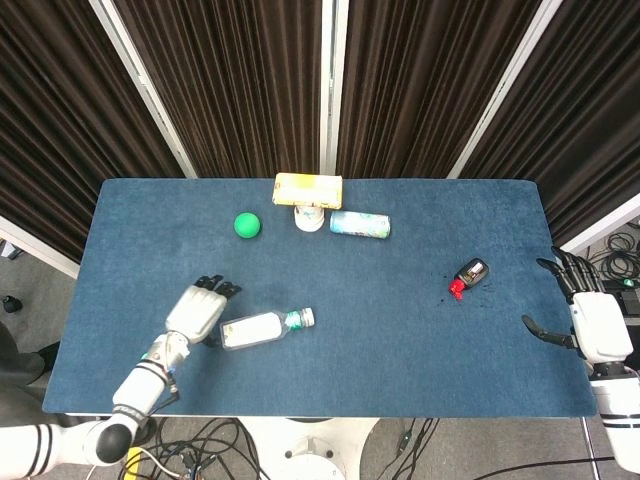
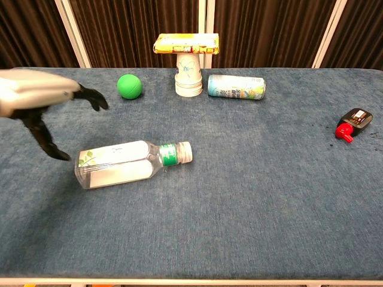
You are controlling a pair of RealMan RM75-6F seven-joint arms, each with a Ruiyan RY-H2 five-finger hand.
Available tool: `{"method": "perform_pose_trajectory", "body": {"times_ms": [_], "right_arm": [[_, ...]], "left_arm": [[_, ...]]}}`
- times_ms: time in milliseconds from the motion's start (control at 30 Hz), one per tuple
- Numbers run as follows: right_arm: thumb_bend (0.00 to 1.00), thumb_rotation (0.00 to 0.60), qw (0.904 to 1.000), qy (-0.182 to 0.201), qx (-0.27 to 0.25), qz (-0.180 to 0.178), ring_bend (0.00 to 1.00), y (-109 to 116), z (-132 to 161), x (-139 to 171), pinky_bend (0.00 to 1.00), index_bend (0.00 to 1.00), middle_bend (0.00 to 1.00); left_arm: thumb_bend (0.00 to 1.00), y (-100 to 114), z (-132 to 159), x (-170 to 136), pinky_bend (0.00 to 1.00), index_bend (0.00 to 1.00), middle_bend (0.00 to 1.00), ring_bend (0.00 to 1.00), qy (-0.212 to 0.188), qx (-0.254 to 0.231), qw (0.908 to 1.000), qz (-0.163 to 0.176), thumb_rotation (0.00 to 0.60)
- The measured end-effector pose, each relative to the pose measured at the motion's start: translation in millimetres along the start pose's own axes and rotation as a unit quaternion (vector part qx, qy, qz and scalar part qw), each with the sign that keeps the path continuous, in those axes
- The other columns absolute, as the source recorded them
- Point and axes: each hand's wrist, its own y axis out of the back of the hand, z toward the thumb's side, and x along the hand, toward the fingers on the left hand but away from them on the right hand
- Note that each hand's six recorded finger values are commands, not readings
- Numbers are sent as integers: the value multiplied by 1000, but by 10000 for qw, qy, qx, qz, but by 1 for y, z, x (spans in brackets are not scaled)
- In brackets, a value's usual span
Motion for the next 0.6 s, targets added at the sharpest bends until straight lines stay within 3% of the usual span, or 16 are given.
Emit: {"method": "perform_pose_trajectory", "body": {"times_ms": [367,600], "right_arm": [[144,600,10000,-85,-38,34,0,-3,-7,3,0,140,25],[143,600,9999,-123,-48,45,0,-4,-9,5,0,140,26]], "left_arm": [[35,-17,40,13,338,186,226,199,76,-108,9996,-231,600],[27,-26,43,23,427,256,261,254,297,-152,9992,-205,600]]}}
